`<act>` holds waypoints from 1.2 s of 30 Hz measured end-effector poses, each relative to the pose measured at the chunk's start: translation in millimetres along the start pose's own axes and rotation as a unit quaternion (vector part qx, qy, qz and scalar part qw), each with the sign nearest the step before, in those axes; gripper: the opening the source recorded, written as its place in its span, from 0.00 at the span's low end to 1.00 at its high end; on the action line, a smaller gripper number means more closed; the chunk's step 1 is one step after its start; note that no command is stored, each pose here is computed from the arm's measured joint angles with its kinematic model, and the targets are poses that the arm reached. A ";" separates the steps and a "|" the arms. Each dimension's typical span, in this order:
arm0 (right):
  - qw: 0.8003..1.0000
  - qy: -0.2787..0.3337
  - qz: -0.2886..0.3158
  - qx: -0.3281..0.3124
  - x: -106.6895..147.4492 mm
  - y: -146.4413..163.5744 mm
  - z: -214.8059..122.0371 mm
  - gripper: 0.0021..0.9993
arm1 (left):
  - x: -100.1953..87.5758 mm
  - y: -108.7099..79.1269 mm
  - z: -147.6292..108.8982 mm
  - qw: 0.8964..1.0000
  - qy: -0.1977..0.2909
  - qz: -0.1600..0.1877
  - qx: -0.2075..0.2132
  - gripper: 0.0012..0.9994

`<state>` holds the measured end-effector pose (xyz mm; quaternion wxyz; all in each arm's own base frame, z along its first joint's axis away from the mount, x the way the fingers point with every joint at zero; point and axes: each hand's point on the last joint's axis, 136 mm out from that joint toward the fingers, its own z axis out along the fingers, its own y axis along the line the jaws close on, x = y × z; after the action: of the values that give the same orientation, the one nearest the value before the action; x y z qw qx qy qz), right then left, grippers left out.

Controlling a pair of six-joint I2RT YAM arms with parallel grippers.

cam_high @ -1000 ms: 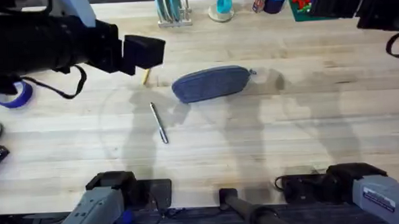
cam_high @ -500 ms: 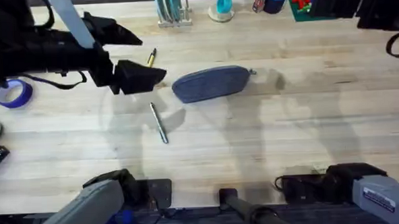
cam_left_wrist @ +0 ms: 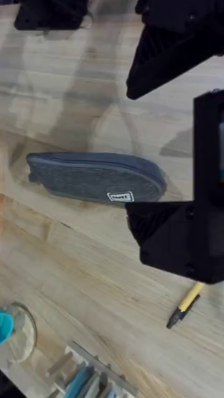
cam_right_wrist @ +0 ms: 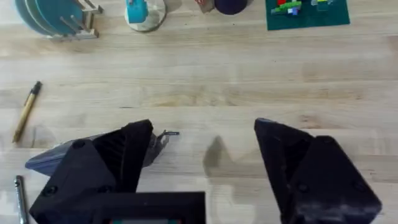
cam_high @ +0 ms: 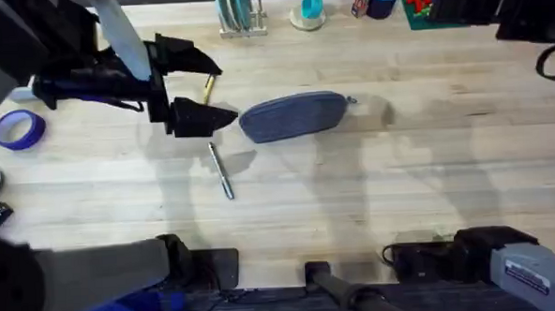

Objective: Unzip the bag, pick up the pens from the table one at a time and place them inside, then zip the bag closed.

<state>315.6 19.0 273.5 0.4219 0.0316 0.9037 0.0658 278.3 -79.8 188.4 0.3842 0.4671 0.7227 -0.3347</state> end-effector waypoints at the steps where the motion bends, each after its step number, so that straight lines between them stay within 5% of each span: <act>1: 1.000 0.000 0.000 0.000 0.0 0.0 0.0 1.00 | 1.9 1.3 1.5 1.000 -0.002 0.003 0.004 0.99; 10: 1.000 0.000 0.000 0.000 0.0 0.0 0.0 1.00 | 27.1 17.2 17.7 0.999 -0.005 0.021 0.031 0.99; 18: 1.000 0.000 0.000 0.000 0.0 0.0 0.0 1.00 | 58.5 30.9 35.9 0.998 -0.004 -0.014 0.058 0.99; 29: 1.000 0.000 0.000 0.000 -0.1 0.0 -0.1 1.00 | 60.1 40.1 39.3 0.999 -0.005 0.012 0.048 0.99; 36: 1.000 0.000 0.000 0.000 0.1 -0.1 -0.1 1.00 | 53.3 29.2 55.1 0.997 0.000 0.032 0.075 0.99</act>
<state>315.5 18.9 273.6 0.4217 0.0317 0.9038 0.0656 304.6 -94.0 112.0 0.3586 0.5170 0.6806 -0.3753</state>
